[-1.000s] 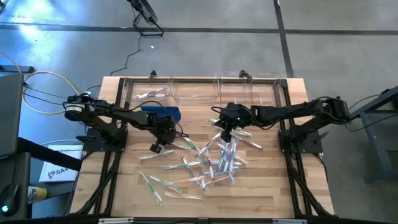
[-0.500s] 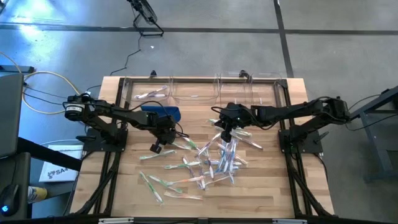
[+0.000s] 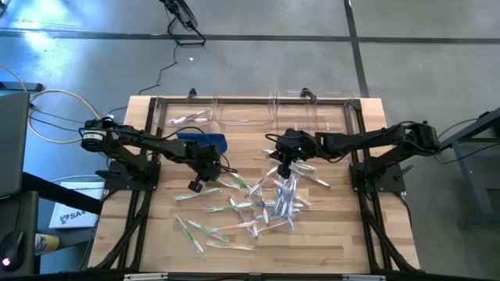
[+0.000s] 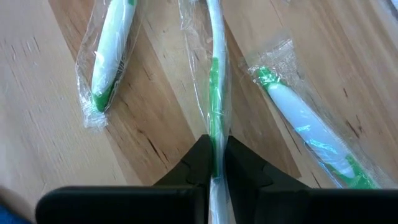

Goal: Pick & Place Toothbrushes
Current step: Put the green toothbrush into the middle left transparent bin

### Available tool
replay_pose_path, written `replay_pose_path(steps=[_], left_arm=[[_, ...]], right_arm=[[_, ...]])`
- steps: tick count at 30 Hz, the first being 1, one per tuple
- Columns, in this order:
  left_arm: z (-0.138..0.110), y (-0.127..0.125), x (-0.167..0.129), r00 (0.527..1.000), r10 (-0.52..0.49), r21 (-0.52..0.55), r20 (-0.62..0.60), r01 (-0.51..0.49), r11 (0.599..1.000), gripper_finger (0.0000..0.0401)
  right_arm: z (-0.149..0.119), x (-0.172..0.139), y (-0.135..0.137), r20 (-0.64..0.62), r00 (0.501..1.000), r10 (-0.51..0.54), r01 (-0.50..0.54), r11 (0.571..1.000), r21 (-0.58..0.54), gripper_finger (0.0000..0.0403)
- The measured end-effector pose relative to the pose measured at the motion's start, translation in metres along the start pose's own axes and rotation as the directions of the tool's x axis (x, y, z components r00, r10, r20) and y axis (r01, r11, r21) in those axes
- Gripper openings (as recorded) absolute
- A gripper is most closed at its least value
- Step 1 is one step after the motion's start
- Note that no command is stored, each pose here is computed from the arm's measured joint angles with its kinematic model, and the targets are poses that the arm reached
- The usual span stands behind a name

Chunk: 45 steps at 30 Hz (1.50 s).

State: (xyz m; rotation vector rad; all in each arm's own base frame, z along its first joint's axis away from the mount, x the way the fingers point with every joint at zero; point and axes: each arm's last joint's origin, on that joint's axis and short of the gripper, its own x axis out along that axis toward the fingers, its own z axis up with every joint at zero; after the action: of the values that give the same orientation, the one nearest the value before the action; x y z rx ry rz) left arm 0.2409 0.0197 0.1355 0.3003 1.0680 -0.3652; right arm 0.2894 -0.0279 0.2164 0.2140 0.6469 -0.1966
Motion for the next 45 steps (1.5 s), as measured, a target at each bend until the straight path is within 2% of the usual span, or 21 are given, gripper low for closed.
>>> replay_pose_path(steps=[7,11,26,33,36,39,41,45], left_arm=[[0.002,-0.002,-0.018,0.999,0.042,0.038,0.032,-0.043,0.998,0.0026],[-0.001,-0.004,-0.025,0.998,0.059,0.034,0.000,-0.059,0.998,0.0025],[0.005,-0.006,-0.058,0.977,0.180,0.044,0.117,-0.186,0.982,0.0019],[0.008,-0.009,-0.085,0.942,0.267,0.030,0.202,-0.278,0.960,0.0012],[0.015,-0.008,-0.104,0.905,0.346,0.012,0.249,-0.360,0.933,0.0012],[0.024,-0.004,-0.126,0.841,0.469,-0.028,0.268,-0.480,0.877,0.0012],[0.029,-0.001,-0.139,0.788,0.561,-0.063,0.254,-0.565,0.822,0.0012],[0.041,0.008,-0.161,0.643,0.722,-0.143,0.255,-0.714,0.686,0.0012]], right_arm=[[0.000,0.000,0.000,-0.004,1.000,0.000,0.000,1.000,0.000,0.0004],[-0.001,0.000,0.000,-0.006,1.000,0.000,0.000,1.000,0.000,0.0004],[-0.001,0.000,0.000,-0.013,1.000,-0.002,0.002,1.000,-0.001,0.0004],[-0.002,0.000,0.000,-0.021,1.000,0.008,-0.008,1.000,-0.001,0.0004],[-0.002,0.000,0.000,-0.024,1.000,0.019,-0.019,1.000,-0.004,0.0004],[-0.002,0.000,0.000,-0.024,1.000,0.020,-0.020,1.000,-0.006,0.0004],[-0.002,0.000,0.000,-0.023,1.000,0.016,-0.016,1.000,-0.020,0.0004],[-0.002,0.000,0.000,-0.019,1.000,0.014,-0.015,1.000,-0.027,0.0004]])
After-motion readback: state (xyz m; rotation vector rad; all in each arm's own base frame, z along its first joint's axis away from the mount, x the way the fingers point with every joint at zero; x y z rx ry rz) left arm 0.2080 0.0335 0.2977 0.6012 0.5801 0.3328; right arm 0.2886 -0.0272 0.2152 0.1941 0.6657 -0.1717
